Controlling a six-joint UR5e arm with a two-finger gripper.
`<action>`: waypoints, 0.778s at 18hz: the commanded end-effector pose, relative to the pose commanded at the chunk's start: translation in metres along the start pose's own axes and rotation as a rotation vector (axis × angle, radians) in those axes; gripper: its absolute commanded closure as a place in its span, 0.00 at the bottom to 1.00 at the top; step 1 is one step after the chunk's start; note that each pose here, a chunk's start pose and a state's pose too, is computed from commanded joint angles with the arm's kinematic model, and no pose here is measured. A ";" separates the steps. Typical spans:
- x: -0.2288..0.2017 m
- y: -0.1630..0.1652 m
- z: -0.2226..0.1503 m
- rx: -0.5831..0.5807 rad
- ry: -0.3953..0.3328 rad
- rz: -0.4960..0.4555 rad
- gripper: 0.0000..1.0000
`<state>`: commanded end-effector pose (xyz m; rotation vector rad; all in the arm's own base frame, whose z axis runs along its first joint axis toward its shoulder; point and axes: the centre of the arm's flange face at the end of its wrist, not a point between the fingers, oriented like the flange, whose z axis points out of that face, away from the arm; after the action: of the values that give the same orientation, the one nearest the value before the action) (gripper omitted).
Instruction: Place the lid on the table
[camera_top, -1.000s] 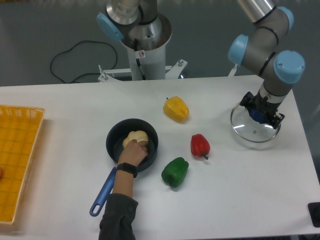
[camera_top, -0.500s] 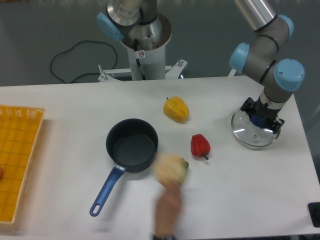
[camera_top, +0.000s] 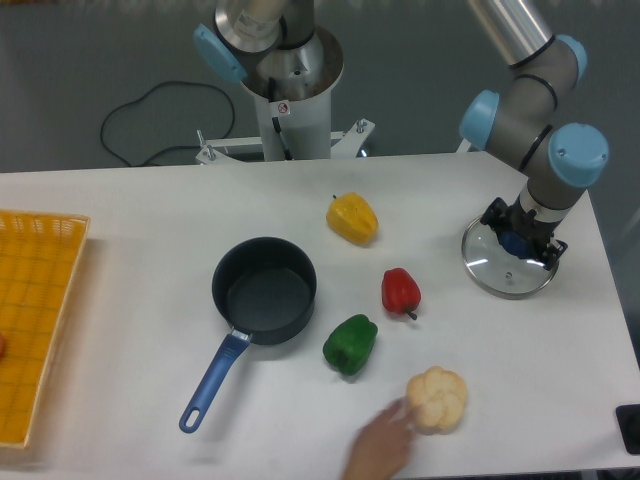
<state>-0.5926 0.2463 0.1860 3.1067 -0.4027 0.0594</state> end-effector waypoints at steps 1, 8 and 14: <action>0.000 0.000 0.000 0.000 0.000 0.000 0.66; 0.000 0.000 0.001 0.000 0.002 0.002 0.46; 0.000 0.000 0.001 0.002 0.001 0.002 0.26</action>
<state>-0.5926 0.2464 0.1850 3.1078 -0.4053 0.0620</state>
